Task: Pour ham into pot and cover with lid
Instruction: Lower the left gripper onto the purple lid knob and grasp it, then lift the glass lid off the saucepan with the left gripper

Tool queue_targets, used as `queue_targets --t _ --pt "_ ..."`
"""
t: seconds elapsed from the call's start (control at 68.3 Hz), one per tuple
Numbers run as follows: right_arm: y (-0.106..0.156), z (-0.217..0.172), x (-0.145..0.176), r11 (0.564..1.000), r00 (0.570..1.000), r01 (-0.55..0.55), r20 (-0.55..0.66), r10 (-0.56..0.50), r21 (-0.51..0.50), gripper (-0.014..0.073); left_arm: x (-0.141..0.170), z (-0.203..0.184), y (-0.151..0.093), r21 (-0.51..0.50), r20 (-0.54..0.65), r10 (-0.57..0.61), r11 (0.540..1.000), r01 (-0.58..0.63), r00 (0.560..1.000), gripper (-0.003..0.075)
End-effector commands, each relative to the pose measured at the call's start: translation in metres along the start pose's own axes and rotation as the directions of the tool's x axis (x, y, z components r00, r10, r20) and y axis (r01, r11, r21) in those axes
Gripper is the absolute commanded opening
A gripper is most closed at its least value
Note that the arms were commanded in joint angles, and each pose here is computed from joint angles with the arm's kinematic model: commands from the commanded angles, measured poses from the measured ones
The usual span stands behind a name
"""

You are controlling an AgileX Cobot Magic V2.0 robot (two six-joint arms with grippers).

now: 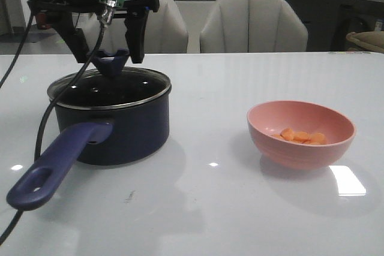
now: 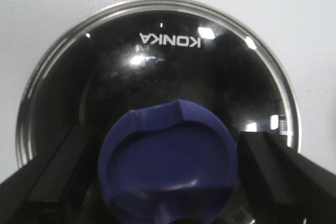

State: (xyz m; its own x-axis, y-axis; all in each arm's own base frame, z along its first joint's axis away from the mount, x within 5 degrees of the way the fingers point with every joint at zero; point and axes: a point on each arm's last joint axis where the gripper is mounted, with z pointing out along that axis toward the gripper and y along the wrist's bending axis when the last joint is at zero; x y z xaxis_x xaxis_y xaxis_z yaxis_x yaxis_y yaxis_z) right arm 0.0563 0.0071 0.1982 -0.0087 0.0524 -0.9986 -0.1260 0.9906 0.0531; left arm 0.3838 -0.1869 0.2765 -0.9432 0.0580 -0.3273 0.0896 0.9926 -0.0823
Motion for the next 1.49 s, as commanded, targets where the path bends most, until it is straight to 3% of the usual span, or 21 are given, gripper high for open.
queue_targets --t 0.0,0.22,0.41,0.556,1.142,1.288,1.478 --pt "0.0 -0.002 -0.01 1.0 0.994 0.01 0.106 -0.01 -0.002 0.0171 -0.005 -0.024 -0.004 0.033 0.067 -0.012 0.999 0.009 0.998 0.0585" --pt "0.0 -0.002 -0.01 1.0 0.994 0.01 0.106 -0.01 -0.002 0.0171 -0.006 -0.02 -0.005 0.033 0.068 -0.011 0.999 0.009 0.998 0.0561" --pt "0.0 -0.002 -0.01 1.0 0.994 0.01 0.106 -0.01 -0.002 0.0171 -0.006 -0.02 -0.004 0.029 0.071 -0.009 1.0 0.007 0.997 0.0386" --pt "0.0 -0.002 -0.01 1.0 0.994 0.01 0.106 -0.01 -0.002 0.0171 -0.006 -0.02 -0.004 0.029 0.071 -0.009 1.0 0.007 0.997 0.0311" --pt "0.0 -0.002 -0.01 1.0 0.994 0.01 0.106 -0.01 -0.002 0.0171 -0.014 -0.059 -0.002 0.009 0.145 0.051 0.999 -0.053 0.988 0.0311" --pt "0.0 -0.002 -0.01 1.0 0.994 0.01 0.106 -0.01 -0.002 0.0171 -0.016 -0.082 0.009 -0.072 0.227 0.086 0.995 -0.072 0.97 0.0311" --pt "0.0 -0.002 -0.01 1.0 0.994 0.01 0.106 -0.01 -0.002 0.0171 -0.015 -0.108 0.046 -0.18 0.246 0.129 0.98 -0.086 0.961 0.0311"
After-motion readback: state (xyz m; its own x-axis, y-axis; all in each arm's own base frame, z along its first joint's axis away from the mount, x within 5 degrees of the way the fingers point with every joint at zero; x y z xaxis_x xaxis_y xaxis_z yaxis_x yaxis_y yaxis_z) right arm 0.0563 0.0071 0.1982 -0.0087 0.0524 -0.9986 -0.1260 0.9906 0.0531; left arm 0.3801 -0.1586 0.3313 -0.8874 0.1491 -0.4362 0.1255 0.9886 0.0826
